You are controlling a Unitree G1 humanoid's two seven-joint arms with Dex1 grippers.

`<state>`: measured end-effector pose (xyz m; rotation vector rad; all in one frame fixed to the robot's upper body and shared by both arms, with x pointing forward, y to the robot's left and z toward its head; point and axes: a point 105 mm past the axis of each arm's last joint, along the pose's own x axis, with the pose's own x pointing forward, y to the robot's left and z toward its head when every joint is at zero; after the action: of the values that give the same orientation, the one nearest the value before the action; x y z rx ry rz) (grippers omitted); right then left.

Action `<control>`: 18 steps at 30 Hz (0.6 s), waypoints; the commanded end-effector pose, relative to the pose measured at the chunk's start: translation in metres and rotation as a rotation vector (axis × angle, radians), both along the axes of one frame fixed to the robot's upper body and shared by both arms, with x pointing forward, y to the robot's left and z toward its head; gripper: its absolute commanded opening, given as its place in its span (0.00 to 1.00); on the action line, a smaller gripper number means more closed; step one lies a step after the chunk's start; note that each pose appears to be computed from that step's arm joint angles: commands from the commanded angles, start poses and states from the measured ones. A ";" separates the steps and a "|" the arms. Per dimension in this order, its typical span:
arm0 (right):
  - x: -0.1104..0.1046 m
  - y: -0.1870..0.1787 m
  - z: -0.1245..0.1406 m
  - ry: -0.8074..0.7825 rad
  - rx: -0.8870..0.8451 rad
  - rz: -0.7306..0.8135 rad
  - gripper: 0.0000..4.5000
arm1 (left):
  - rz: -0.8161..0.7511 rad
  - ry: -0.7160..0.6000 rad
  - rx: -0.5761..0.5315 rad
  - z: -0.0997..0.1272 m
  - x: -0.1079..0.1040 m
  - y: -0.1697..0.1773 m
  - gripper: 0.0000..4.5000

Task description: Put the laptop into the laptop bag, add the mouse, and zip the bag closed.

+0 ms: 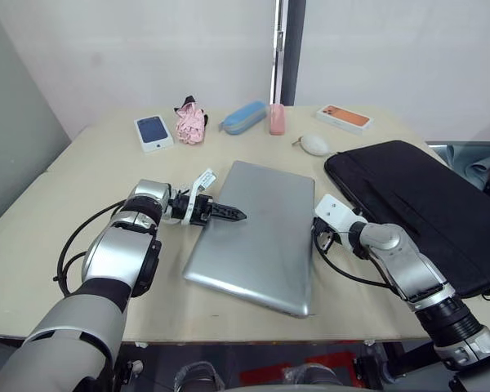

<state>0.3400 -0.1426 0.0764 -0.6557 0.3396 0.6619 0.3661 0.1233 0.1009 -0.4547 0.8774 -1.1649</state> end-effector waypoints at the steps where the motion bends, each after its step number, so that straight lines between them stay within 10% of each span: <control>1: -0.004 0.002 -0.007 0.028 0.009 0.023 0.00 | -0.034 -0.085 -0.097 0.034 0.007 -0.007 0.74; 9: -0.002 -0.024 -0.001 0.018 -0.008 -0.027 0.00 | -0.040 -0.145 -0.153 0.071 0.012 -0.004 0.15; 18: -0.006 -0.044 0.039 -0.068 0.045 -0.036 0.00 | -0.080 -0.172 -0.142 0.089 0.009 -0.002 0.09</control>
<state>0.3356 -0.1888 0.0917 -0.6373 0.3538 0.6087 0.3753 0.1199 0.1693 -0.5016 0.7343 -1.2665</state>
